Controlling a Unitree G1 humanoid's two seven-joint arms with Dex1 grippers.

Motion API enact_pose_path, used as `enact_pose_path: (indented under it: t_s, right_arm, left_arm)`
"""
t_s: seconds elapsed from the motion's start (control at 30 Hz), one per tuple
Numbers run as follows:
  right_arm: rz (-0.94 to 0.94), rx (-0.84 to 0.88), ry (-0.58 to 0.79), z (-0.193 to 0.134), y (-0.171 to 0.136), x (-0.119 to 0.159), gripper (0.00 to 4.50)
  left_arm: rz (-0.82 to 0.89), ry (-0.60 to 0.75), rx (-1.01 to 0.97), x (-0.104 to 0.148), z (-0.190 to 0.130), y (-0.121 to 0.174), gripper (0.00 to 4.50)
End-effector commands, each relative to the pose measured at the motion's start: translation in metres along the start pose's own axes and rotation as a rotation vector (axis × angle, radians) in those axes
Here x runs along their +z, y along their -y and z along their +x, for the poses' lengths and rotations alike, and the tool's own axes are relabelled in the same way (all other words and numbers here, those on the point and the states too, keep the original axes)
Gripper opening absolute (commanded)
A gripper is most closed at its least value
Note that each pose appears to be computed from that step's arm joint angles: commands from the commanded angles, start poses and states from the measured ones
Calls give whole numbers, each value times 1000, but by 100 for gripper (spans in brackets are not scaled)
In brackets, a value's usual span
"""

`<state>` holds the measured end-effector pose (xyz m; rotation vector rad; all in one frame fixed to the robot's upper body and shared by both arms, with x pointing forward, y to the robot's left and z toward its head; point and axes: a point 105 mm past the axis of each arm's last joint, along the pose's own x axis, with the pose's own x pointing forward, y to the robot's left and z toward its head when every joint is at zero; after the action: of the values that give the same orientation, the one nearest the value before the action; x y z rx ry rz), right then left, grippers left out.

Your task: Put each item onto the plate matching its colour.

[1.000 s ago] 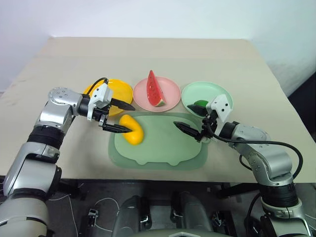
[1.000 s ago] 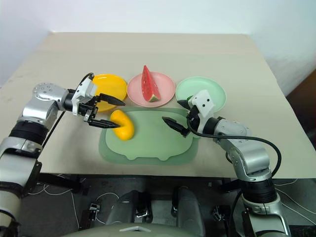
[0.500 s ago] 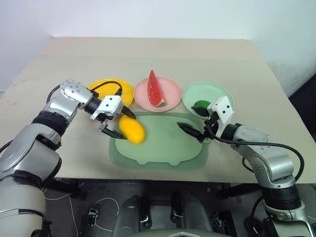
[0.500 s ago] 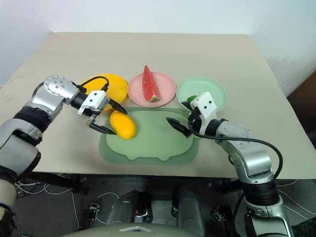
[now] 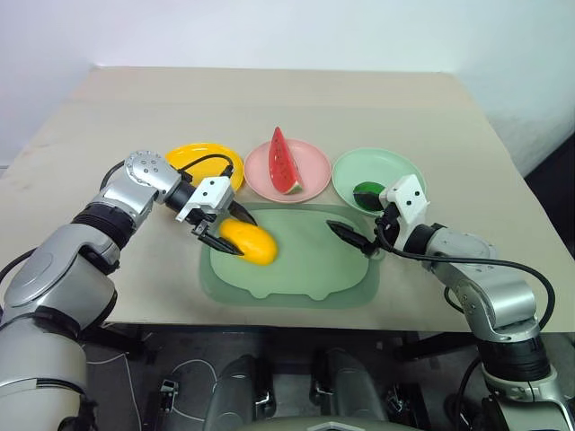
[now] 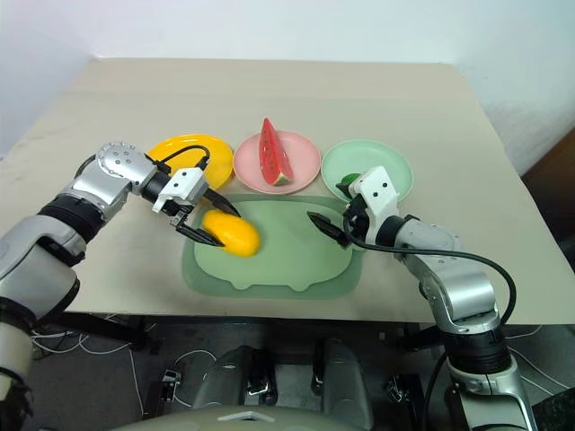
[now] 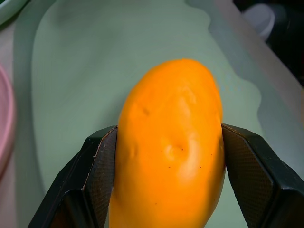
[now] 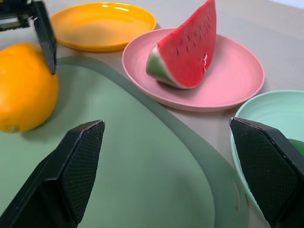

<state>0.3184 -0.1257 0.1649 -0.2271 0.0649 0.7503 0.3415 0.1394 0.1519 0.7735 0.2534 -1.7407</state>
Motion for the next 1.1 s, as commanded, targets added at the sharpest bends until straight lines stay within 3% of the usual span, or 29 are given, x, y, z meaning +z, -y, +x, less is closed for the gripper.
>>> enact_pose_path:
  t_s: [0.03,0.27,0.37,0.57,0.87,0.97,1.1]
  right_arm:
    - [-49,2,29,1,3,11,450]
    - [-49,21,53,7,0,15,450]
    - [-42,51,75,10,-6,18,450]
    - [-23,141,120,10,-20,25,450]
    - [13,284,206,4,-38,42,450]
    - [9,297,196,6,-44,39,450]
    - [-19,302,167,10,-49,33,450]
  left_arm:
    - [-9,80,53,12,-11,-4,303]
    - [-30,397,275,57,-57,-27,303]
    - [-173,529,439,64,-85,-31,303]
    - [-371,526,795,32,-111,-26,303]
    - [-492,356,1333,-24,-146,-26,303]
    - [-497,266,1434,-35,-149,-34,303]
    - [-553,270,1461,-42,-139,-48,303]
